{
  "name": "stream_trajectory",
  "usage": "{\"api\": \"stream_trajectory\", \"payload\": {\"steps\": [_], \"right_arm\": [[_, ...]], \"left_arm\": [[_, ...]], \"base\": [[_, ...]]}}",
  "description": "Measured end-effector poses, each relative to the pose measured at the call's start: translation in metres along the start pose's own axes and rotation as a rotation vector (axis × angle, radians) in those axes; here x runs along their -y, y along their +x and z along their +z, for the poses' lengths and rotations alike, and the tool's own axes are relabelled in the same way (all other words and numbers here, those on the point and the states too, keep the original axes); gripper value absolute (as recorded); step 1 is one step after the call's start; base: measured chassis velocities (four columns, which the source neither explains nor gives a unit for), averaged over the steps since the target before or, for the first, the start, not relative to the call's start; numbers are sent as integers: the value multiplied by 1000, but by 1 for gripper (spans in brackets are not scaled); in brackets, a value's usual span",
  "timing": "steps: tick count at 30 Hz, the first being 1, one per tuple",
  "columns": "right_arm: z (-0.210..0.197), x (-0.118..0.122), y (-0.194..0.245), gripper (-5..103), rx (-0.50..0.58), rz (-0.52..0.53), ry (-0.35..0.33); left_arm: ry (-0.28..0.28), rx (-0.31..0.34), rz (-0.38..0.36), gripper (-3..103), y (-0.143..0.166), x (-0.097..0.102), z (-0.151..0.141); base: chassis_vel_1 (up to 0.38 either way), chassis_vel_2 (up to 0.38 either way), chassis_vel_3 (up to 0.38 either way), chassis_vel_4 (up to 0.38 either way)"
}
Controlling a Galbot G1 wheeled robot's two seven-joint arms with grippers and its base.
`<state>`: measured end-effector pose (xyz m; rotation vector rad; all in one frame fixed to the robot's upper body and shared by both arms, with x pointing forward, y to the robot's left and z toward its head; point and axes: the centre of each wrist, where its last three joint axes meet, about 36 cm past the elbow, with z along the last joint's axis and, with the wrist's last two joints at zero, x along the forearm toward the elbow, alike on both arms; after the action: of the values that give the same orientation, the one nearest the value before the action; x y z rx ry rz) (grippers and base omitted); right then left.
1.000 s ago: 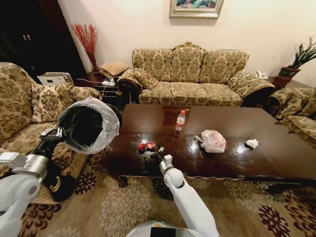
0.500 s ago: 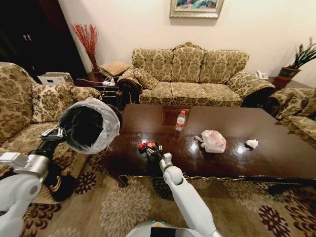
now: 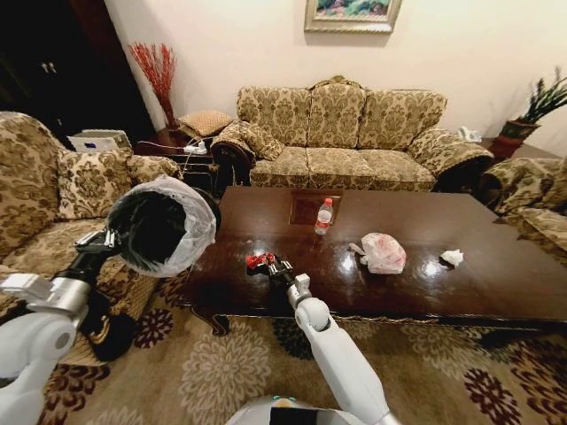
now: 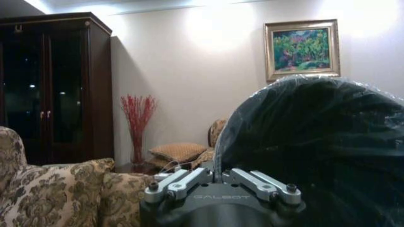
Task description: Move to the front of the table and place the trash on the table into the trash bin.
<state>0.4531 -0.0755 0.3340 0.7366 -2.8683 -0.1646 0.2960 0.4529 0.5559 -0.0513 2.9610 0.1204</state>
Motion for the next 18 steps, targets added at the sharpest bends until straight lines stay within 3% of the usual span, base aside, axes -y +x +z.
{"api": "stream_trajectory", "payload": {"steps": [1,2,4,7,16,17,18], "right_arm": [[-2,4,5,14,6,5,0],[-2,6,7,10,8,6,1],[-2,7,7,10,8,7,2],[-2,12,10,2,9,14,1],[-1,13,11,1,24,9,-28],[-2,12,10,12,37,-2,-44],[-3,11,10,12,43,-7,-54]], "left_arm": [[0,-2,2,2,0,0,0],[0,-2,4,2,-1,0,1],[1,-2,5,2,-1,1,1],[7,-1,10,2,-2,3,2],[8,-2,11,2,-2,4,3],[7,-3,9,2,-2,3,2],[6,-3,9,2,-1,3,2]], "base": [[0,0,0,0],[0,0,0,0],[0,0,0,0],[0,0,0,0],[0,0,0,0],[0,0,0,0],[0,0,0,0]]}}
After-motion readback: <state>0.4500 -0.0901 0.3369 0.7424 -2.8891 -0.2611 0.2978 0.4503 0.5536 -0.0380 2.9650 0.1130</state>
